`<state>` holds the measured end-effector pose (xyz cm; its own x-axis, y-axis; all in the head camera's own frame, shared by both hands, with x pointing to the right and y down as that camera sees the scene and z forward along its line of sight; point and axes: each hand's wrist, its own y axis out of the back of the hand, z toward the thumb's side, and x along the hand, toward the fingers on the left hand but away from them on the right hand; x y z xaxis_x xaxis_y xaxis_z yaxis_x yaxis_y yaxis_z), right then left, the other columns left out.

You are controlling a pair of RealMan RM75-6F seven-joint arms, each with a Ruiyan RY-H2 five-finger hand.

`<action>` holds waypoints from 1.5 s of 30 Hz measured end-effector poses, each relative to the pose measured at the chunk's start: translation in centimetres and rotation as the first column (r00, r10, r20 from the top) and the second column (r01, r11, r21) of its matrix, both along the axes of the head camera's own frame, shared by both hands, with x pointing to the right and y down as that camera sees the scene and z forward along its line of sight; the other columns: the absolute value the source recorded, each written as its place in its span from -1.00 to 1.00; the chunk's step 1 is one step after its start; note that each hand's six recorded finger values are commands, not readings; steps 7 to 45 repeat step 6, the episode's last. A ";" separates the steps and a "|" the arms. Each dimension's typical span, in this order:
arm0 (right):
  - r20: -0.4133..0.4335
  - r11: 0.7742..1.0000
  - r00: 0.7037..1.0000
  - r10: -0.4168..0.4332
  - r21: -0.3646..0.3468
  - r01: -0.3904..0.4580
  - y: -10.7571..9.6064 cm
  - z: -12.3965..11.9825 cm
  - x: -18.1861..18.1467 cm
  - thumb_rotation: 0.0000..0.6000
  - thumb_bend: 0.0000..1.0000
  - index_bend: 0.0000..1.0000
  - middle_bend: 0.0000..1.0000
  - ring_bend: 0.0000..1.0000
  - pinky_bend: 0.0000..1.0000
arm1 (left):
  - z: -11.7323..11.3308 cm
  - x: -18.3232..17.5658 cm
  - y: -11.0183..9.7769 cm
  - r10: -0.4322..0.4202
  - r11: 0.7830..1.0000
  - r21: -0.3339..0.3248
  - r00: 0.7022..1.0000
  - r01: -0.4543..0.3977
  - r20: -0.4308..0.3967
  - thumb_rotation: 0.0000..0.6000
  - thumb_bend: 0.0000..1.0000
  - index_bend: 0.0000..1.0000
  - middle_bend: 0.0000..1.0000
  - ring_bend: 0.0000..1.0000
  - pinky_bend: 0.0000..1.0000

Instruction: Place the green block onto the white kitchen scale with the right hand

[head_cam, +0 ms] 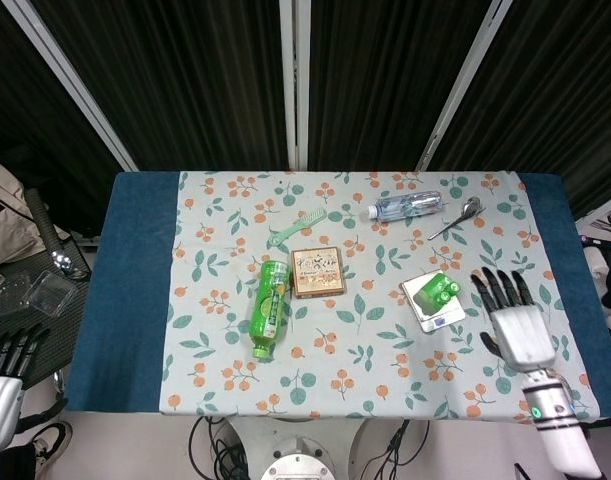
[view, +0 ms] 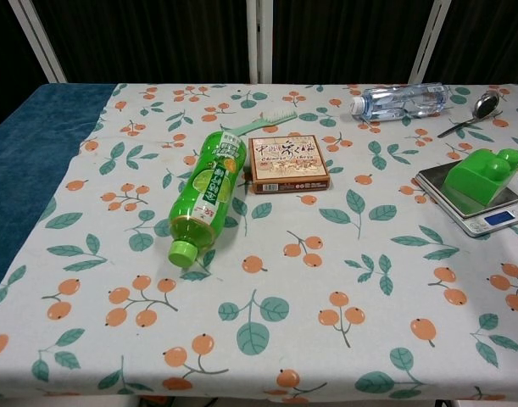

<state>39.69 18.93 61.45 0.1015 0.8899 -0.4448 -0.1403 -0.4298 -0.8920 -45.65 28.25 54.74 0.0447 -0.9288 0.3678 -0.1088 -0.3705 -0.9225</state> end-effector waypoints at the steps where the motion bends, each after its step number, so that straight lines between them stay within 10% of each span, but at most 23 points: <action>1: 0.019 0.999 0.999 0.034 0.018 -0.034 1.3 -0.7 1.4 1.00 -0.75 -1.00 -1.00 -1.00 -1.00 | 0.1 0.0 -0.1 0.001 1.000 -0.002 1.000 -0.001 0.004 1.00 -0.88 -0.91 -0.95 -1.00 -1.00; 6: 0.061 0.985 0.990 0.130 0.104 -0.136 5.8 -3.1 6.6 1.00 -0.75 -1.00 -1.00 -1.00 -1.00 | 0.5 0.1 -0.4 0.019 1.000 -0.011 1.000 -0.018 0.014 1.00 -0.88 -0.91 -0.95 -1.00 -1.00; 45: 0.061 0.985 0.990 0.130 0.104 -0.136 5.8 -3.1 6.6 1.00 -0.75 -1.00 -1.00 -1.00 -1.00 | 0.5 0.1 -0.4 0.019 1.000 -0.011 1.000 -0.018 0.014 1.00 -0.88 -0.91 -0.95 -1.00 -1.00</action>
